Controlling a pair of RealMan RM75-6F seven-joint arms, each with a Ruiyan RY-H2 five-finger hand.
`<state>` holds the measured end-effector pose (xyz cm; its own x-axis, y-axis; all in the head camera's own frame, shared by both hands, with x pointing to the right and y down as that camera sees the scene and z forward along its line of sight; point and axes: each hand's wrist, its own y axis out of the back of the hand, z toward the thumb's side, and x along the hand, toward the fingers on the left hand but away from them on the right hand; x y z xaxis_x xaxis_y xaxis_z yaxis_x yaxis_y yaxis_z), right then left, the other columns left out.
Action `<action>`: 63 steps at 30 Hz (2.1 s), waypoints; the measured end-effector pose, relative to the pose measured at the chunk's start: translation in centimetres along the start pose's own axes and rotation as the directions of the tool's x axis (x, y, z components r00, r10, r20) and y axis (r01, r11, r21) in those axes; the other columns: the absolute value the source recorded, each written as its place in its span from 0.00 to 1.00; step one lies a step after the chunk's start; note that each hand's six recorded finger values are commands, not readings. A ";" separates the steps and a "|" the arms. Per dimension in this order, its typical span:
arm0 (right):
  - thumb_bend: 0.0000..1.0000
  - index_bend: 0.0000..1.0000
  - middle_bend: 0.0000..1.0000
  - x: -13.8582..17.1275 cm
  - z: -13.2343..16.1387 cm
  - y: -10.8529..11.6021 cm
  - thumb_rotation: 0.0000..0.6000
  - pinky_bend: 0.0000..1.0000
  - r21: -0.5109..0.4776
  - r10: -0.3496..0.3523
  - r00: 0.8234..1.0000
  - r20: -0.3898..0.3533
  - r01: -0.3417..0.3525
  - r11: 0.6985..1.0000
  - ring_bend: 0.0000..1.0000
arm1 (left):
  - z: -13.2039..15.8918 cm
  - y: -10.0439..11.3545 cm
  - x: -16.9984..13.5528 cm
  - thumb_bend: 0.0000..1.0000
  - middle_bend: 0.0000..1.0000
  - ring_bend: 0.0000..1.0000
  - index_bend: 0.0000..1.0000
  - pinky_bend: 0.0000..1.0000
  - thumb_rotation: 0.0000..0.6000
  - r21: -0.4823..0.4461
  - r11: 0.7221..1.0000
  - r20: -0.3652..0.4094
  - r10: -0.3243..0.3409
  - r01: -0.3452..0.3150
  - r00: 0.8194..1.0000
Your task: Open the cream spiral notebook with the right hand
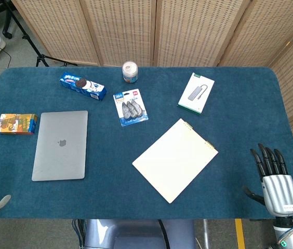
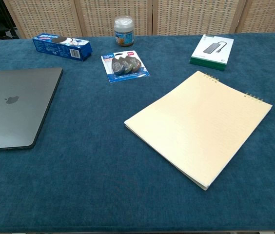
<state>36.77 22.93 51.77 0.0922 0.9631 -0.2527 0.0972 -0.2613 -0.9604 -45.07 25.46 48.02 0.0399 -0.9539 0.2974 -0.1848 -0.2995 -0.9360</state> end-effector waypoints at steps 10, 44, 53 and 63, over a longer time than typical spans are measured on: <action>0.00 0.00 0.00 0.0 0.0 -0.1 1.00 0.00 -0.003 0.009 1.000 -0.003 -0.009 1.000 0.00 | -0.1 0.0 0.0 0.00 0.00 0.00 0.00 0.00 1.00 -0.004 1.000 -0.002 -0.003 0.003 1.000; 0.05 0.38 0.00 -1.6 11.2 -11.6 1.00 0.00 0.156 0.316 0.746 -0.586 -0.279 0.947 0.00 | -0.6 0.1 0.6 0.00 0.00 0.00 0.00 0.00 1.00 -0.016 1.000 -0.029 -0.006 0.006 1.000; 0.05 0.38 0.00 -2.0 13.6 -13.2 1.00 0.00 0.235 0.329 0.706 -0.627 -0.231 0.944 0.00 | -0.7 0.3 0.6 0.00 0.00 0.00 0.00 0.00 1.00 -0.022 1.000 -0.034 -0.001 0.001 0.999; 0.07 0.38 0.00 -2.3 15.1 -15.8 1.00 0.00 0.278 0.347 0.678 -0.648 -0.213 0.937 0.00 | -0.9 0.4 0.7 0.00 0.00 0.00 0.00 0.00 1.00 -0.025 1.000 -0.041 -0.002 0.001 0.999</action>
<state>20.03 25.85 65.73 0.7381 0.5214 -0.4281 -0.2042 -0.4322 -0.8784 -45.98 24.69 48.03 -0.0001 -0.9519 0.3064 -0.2095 -0.2996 -0.9308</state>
